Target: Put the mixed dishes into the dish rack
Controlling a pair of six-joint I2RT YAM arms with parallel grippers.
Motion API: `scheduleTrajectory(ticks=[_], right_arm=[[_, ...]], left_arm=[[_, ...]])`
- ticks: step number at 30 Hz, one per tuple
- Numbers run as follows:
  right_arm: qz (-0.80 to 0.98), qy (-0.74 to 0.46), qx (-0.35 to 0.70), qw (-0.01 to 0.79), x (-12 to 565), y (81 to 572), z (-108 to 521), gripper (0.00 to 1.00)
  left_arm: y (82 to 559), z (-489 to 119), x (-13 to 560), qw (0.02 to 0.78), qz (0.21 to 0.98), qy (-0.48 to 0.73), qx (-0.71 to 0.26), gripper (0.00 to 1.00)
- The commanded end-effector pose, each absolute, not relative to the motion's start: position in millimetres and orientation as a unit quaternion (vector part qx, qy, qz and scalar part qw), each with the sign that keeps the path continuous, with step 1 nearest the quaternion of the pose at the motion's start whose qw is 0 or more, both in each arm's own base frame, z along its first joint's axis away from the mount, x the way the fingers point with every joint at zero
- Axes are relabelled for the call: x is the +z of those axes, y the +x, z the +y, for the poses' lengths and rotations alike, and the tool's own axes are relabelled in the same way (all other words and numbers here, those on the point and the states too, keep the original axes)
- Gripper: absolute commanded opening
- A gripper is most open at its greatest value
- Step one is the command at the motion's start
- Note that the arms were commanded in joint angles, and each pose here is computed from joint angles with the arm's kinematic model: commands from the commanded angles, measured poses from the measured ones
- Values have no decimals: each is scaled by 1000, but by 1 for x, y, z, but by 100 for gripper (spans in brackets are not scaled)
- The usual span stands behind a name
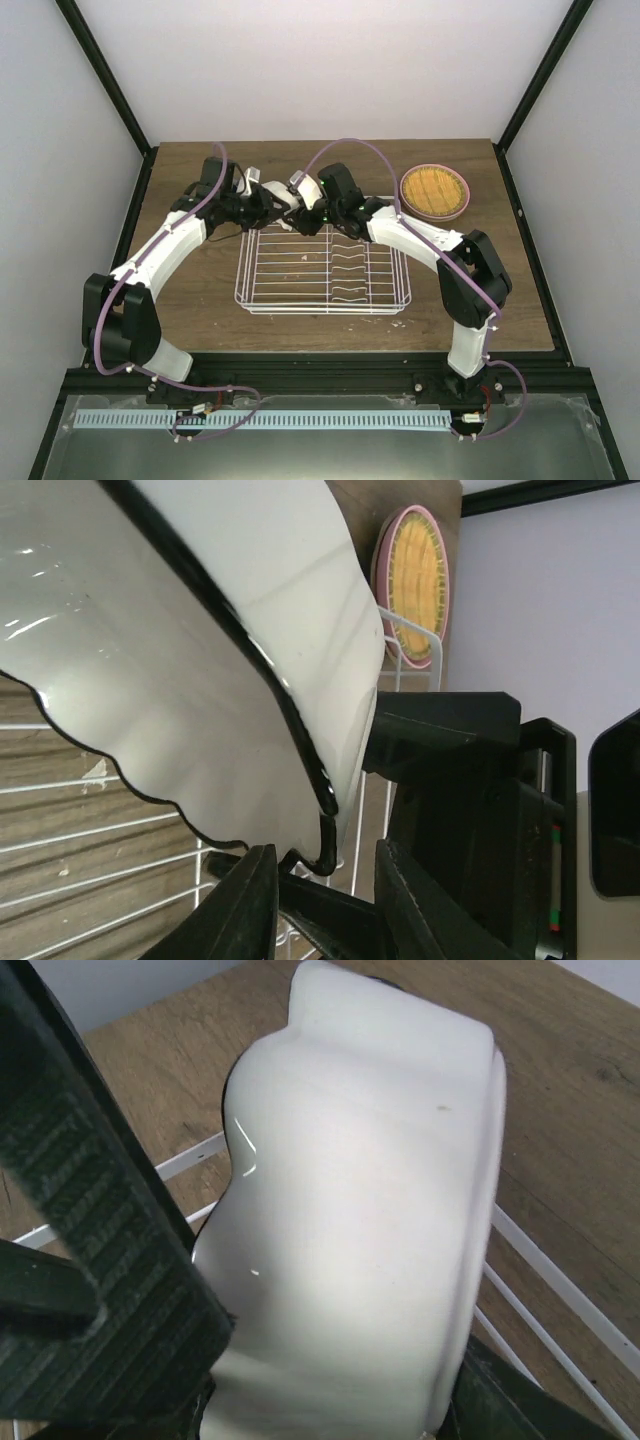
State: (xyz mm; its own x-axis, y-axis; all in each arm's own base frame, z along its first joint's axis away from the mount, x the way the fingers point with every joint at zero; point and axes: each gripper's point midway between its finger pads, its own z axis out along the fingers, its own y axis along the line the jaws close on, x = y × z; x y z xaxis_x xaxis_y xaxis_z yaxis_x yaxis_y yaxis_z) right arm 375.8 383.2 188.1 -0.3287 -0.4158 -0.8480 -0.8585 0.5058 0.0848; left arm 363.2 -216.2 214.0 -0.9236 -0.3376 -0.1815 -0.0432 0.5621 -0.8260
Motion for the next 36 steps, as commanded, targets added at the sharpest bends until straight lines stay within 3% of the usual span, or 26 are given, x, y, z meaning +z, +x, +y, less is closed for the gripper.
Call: scheduleTrajectory(ticks=[1,15,24,36], right_arm=[[736,-417,268,462,229,383,386,40],[746,-426,253,446,216,369,371,38],[737,-447,247,444,212,364,373,37],[690,-559,111,446,164,322,405,37]], left_arm=[[344,-216,214,137,880,-94,-444,28],[310,-193,219,117,896,-78,-421,29],[320,-173,249,165,887,-90,-423,29],[331,-158,260,191,884,-98,-415,29]])
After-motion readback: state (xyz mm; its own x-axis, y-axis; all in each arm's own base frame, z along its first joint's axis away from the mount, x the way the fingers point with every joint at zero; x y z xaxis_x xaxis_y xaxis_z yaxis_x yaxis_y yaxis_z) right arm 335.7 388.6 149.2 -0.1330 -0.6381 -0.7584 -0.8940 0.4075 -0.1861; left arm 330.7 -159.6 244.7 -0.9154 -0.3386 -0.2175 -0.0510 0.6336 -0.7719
